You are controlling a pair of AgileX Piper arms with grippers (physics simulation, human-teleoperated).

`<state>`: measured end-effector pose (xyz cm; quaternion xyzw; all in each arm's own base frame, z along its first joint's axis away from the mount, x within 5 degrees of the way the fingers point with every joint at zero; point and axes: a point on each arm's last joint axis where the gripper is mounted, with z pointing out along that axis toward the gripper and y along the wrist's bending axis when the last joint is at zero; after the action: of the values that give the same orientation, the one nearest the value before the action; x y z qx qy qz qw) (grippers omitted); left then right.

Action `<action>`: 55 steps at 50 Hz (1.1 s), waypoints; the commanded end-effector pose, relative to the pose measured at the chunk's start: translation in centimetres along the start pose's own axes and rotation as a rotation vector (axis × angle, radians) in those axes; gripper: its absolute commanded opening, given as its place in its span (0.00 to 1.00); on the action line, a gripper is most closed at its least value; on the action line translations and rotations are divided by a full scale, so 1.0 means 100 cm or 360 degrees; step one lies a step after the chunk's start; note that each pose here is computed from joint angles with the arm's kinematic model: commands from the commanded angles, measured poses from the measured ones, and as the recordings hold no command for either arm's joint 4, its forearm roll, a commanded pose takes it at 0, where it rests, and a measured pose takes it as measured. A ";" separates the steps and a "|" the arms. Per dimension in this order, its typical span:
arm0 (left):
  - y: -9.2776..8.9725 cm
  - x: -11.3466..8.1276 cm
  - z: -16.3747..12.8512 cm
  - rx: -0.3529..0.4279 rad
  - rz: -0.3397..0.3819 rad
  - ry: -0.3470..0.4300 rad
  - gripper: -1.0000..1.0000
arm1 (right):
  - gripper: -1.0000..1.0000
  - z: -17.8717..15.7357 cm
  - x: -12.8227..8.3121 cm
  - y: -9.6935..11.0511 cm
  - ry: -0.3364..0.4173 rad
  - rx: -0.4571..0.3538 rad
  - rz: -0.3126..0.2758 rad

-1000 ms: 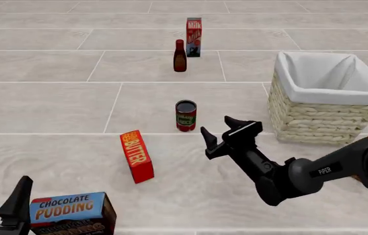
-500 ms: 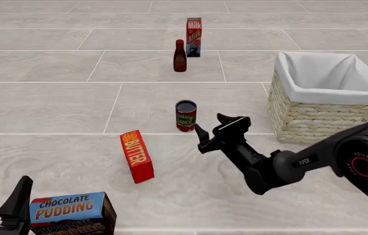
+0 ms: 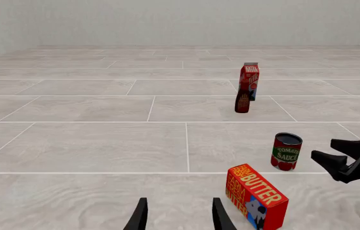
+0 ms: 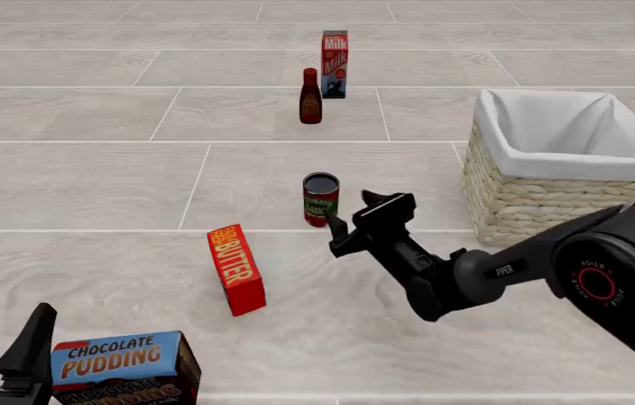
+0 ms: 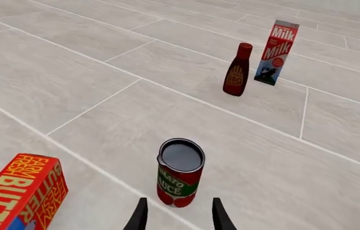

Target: Pick the tomato sauce and place it in the basket.

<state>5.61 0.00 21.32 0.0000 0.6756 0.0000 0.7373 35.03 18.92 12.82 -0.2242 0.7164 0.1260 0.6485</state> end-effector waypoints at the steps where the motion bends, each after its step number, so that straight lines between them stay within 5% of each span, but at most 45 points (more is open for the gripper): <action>1: 0.000 0.000 0.000 0.0000 0.0000 0.0000 1.00 | 1.00 0.010 0.000 0.002 0.0008 -0.0008 -0.0006; 55: 0.000 0.000 0.000 0.0000 0.0000 0.0000 1.00 | 1.00 0.044 0.010 0.000 0.0063 -0.0003 0.0010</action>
<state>5.61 0.00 21.32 0.0000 0.6756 0.0000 0.7373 38.37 20.55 11.46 -0.2241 0.7278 0.1243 0.6361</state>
